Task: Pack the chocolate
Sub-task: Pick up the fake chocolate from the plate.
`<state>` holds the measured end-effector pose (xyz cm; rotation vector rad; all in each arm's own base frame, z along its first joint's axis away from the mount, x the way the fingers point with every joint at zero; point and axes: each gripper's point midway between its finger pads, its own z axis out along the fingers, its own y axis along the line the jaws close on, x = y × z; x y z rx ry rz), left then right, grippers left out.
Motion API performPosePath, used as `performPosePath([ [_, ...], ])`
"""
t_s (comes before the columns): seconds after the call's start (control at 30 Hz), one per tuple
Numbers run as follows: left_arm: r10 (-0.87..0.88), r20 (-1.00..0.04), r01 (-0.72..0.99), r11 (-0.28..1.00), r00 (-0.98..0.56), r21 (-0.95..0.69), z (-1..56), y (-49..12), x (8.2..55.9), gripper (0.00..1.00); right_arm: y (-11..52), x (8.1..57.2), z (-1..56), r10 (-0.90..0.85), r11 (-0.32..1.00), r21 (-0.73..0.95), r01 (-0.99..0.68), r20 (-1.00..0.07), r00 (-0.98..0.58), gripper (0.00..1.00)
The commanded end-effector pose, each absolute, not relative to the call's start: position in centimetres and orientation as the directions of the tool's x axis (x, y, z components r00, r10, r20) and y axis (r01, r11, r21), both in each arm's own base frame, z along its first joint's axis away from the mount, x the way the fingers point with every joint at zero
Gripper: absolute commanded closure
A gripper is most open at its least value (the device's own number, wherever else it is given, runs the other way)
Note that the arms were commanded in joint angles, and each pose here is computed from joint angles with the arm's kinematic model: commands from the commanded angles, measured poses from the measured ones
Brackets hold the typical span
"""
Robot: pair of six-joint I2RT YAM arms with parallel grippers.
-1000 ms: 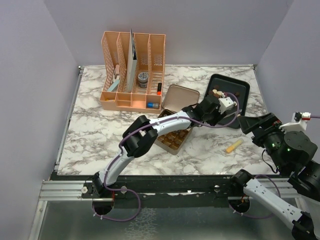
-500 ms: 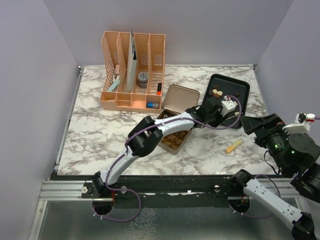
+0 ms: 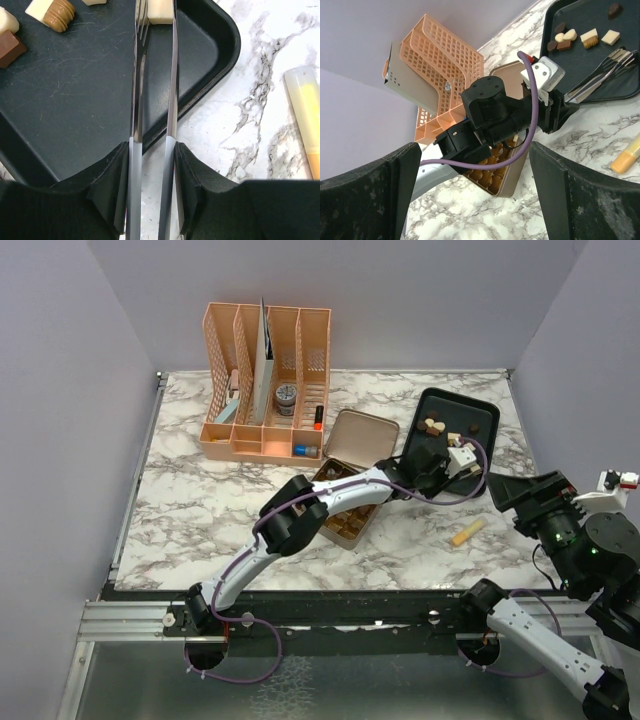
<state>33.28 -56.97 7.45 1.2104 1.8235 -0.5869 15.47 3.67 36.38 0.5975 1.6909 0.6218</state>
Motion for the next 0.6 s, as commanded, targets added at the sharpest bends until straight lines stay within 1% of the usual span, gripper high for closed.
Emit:
performPosePath([
  [0.0, 0.471, -0.872, 0.885, 0.452, -0.132, 0.11, 10.2, -57.6, 33.6, 0.71, 2.6, 15.1, 37.0, 0.691, 0.721, 0.69, 0.065, -0.709, -0.143, 0.06],
  [0.1, 0.449, -0.883, 0.867, 0.486, -0.136, 0.114, 11.5, -57.1, 33.8, 0.73, 2.8, 15.1, 36.6, 0.692, 0.719, 0.692, 0.062, -0.706, -0.154, 0.06],
  [0.43, 0.348, -0.922, 0.8, 0.595, -0.17, 0.078, 16.5, -53.9, 34.0, 0.73, 3.2, 15.2, 35.3, 0.686, 0.724, 0.686, 0.07, -0.705, -0.182, 0.06],
  [0.57, 0.295, -0.926, 0.772, 0.636, -0.235, 0.006, 18.1, -52.3, 34.8, 0.73, 3.8, 15.5, 34.4, 0.684, 0.724, 0.686, 0.073, -0.7, -0.206, 0.06],
])
